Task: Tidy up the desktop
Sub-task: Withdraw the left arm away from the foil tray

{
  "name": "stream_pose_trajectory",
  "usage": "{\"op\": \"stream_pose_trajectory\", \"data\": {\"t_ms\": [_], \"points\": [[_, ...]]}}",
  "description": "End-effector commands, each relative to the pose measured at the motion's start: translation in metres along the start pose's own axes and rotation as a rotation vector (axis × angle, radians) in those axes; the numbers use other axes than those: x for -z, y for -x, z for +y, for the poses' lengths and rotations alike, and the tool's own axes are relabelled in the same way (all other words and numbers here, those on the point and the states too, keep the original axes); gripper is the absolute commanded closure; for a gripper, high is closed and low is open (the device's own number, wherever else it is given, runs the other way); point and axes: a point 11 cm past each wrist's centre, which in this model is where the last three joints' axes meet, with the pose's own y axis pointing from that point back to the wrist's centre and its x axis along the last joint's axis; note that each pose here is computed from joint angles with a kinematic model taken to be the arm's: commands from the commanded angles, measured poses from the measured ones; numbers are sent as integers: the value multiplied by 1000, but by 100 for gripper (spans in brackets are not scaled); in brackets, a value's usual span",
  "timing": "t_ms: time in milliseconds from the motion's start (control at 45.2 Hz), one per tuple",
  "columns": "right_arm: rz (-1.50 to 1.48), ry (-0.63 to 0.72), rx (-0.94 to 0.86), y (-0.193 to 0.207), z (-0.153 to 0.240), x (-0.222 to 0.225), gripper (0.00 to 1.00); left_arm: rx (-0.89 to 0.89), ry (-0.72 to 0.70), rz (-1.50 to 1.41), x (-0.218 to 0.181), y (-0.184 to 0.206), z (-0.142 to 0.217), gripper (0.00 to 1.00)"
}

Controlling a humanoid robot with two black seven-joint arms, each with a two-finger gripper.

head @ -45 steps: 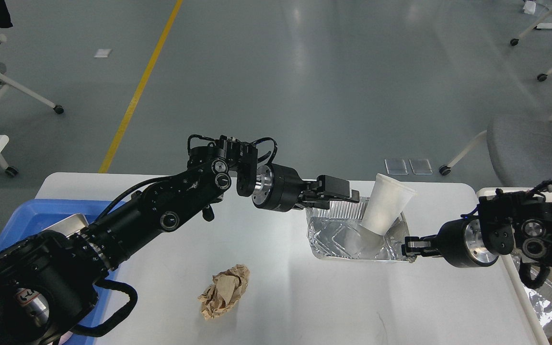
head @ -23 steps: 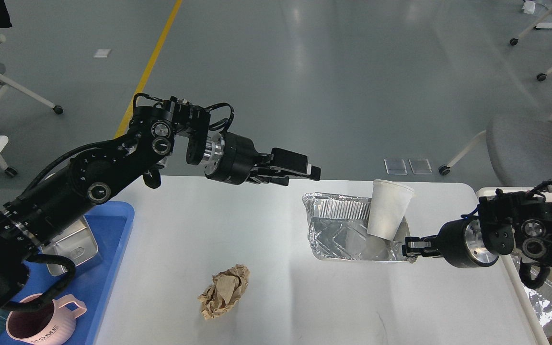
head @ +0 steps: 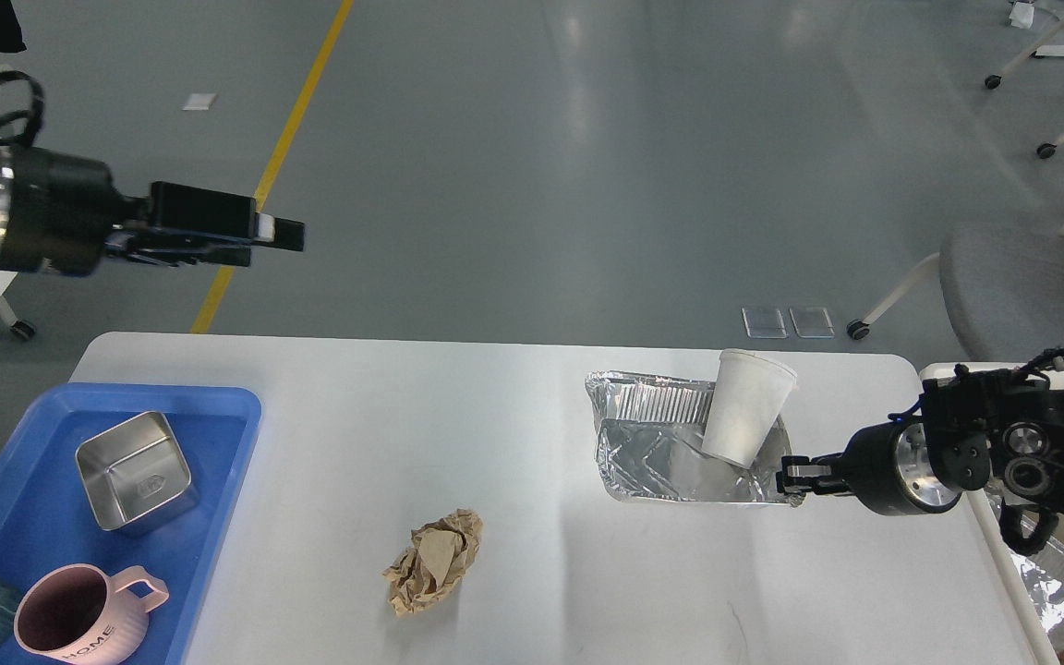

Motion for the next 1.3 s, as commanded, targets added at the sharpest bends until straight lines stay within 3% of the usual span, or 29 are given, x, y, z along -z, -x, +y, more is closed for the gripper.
{"op": "stream_pose_trajectory", "data": {"t_ms": [0,288,752,951,1283], "points": [[-1,0,0,0,0,0,100,-116,-62,10,2,-13,62,5],[-1,3,0,-1,-1,-1,100,-240,-169,30,4,-18,136,5],[-2,2,-3,-1,-1,-1,100,-295,-268,39,8,-14,175,5],[-1,3,0,-1,-1,-1,100,-258,-294,79,24,-5,168,6],[-3,7,-4,-2,-1,-2,100,-82,-363,244,91,51,110,7]]}}
